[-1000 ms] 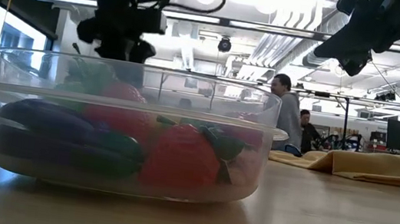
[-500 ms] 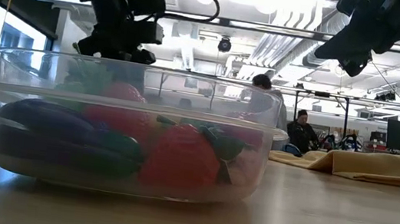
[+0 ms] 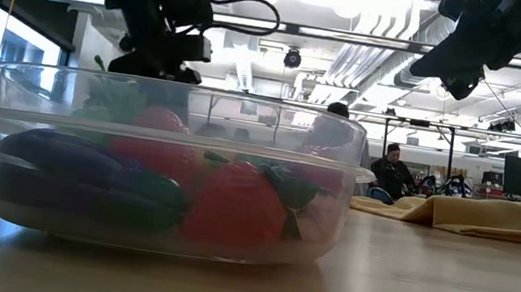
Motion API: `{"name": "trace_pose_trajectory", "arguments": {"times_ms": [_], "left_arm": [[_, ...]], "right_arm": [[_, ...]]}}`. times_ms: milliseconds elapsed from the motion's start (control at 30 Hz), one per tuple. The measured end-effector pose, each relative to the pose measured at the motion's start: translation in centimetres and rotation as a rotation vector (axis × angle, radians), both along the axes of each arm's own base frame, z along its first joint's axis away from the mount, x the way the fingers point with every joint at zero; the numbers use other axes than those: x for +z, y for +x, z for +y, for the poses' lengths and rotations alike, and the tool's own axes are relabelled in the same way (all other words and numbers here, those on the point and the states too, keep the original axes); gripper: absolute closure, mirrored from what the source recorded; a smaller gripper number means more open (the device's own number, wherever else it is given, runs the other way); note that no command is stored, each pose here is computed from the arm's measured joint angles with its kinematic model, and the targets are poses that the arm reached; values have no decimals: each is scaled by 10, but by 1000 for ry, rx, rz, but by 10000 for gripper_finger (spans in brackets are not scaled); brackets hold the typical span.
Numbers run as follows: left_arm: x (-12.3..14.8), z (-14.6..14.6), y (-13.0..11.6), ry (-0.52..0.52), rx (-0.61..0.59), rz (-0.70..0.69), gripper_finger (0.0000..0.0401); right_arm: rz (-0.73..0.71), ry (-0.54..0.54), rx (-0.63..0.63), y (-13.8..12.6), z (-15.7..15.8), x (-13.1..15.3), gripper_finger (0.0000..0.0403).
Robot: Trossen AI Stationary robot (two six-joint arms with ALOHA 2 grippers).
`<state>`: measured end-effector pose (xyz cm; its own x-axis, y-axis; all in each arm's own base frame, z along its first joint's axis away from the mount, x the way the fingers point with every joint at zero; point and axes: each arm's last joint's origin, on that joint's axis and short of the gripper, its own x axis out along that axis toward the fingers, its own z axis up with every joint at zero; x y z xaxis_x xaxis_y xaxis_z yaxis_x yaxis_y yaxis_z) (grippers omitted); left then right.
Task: Pick and placing Produce into tupperware
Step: Put the pink peach into the transparent bin
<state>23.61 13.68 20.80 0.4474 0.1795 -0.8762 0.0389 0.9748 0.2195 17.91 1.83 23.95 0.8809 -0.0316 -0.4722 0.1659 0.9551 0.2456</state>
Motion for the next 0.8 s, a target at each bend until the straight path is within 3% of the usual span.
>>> {"name": "trace_pose_trajectory", "arguments": {"times_ms": [433,800], "left_arm": [[0,0,0,30,-37,14,185],[-21,-5,-6,2,-70,11,185]], "right_arm": [[-1,0,-1,0,0,0,402],[-1,-1,-2,0,0,0,402]]}}
